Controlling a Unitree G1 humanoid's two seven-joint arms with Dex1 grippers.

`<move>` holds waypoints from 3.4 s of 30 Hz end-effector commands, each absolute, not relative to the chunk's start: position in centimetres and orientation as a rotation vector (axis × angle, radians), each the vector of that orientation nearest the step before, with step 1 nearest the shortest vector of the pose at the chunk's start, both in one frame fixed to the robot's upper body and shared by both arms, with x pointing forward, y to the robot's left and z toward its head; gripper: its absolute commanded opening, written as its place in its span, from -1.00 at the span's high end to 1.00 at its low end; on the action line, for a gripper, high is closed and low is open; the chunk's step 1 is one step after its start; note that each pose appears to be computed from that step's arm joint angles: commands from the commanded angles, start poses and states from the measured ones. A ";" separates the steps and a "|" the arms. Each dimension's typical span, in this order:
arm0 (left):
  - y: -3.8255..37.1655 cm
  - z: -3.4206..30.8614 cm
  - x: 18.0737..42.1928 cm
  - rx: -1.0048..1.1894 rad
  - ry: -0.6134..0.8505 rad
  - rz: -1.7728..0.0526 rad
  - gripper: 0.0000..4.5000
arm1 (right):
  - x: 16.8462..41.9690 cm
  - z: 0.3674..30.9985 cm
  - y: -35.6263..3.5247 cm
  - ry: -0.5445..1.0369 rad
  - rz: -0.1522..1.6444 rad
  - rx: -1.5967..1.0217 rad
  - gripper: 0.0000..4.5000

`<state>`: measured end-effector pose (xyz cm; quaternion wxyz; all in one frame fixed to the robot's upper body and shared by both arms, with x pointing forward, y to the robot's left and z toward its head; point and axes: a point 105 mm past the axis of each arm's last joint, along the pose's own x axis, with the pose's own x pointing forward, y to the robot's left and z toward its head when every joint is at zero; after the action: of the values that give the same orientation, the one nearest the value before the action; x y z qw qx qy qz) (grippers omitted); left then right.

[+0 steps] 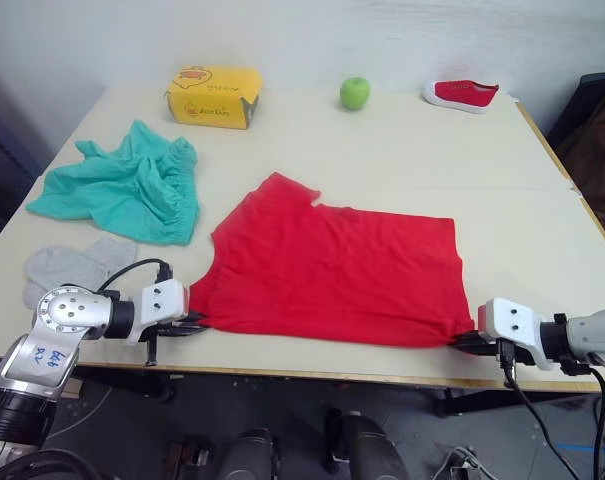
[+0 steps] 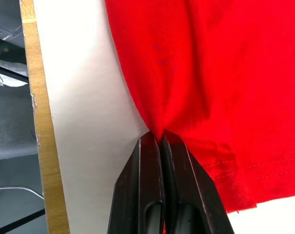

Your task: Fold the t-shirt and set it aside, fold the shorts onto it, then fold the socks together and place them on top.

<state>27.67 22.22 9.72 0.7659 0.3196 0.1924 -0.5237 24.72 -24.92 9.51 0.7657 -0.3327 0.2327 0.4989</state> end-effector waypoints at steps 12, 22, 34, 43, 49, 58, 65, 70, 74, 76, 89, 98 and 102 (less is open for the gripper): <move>23.0 8.9 24.1 0.596 0.556 -1.191 1.00 | 22.1 10.8 -25.6 0.552 1.188 -0.701 1.00; 22.1 9.2 22.9 0.521 0.573 -1.205 1.00 | 22.4 11.4 -24.6 0.531 1.160 -0.752 1.00; 21.9 10.7 22.1 0.319 0.616 -1.211 0.25 | 21.7 12.9 -24.3 0.553 1.203 -0.594 -0.05; 22.0 17.9 27.0 -0.012 0.488 -1.174 -0.99 | 25.8 20.1 -23.1 0.401 1.138 -0.235 -1.00; 21.7 18.4 34.9 0.030 0.419 -0.968 -0.99 | 31.9 18.6 -24.0 0.420 0.926 -0.212 -1.00; 20.5 18.0 42.4 0.100 0.338 -0.743 -0.99 | 40.5 17.5 -25.0 0.379 0.520 -0.157 -1.00; 19.7 16.7 43.8 0.155 0.353 -0.697 -0.99 | 42.2 17.2 -26.1 0.397 0.393 -0.184 -1.00; 20.0 16.0 44.1 0.169 0.365 -0.659 -0.99 | 42.5 16.8 -26.5 0.434 0.363 -0.146 -1.00; 20.1 15.7 44.2 0.156 0.368 -0.646 -0.91 | 42.2 15.8 -25.7 0.478 0.403 -0.136 -1.00; 20.0 15.5 44.1 0.150 0.373 -0.649 -0.73 | 42.3 15.8 -25.6 0.468 0.397 -0.145 -0.92; 20.1 14.6 43.7 0.147 0.401 -0.675 1.00 | 42.4 16.1 -25.4 0.447 0.390 -0.204 0.98; 19.8 16.2 43.5 0.153 0.315 -0.740 1.00 | 41.7 17.7 -24.2 0.293 0.464 -0.255 0.98; 19.6 17.3 42.2 0.209 0.227 -0.876 1.00 | 39.4 18.6 -22.9 0.144 0.593 -0.403 0.98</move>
<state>42.64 19.32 15.32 0.9007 0.0866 0.1515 -0.3978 40.19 -23.20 15.79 0.9398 -0.1601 0.1354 0.2697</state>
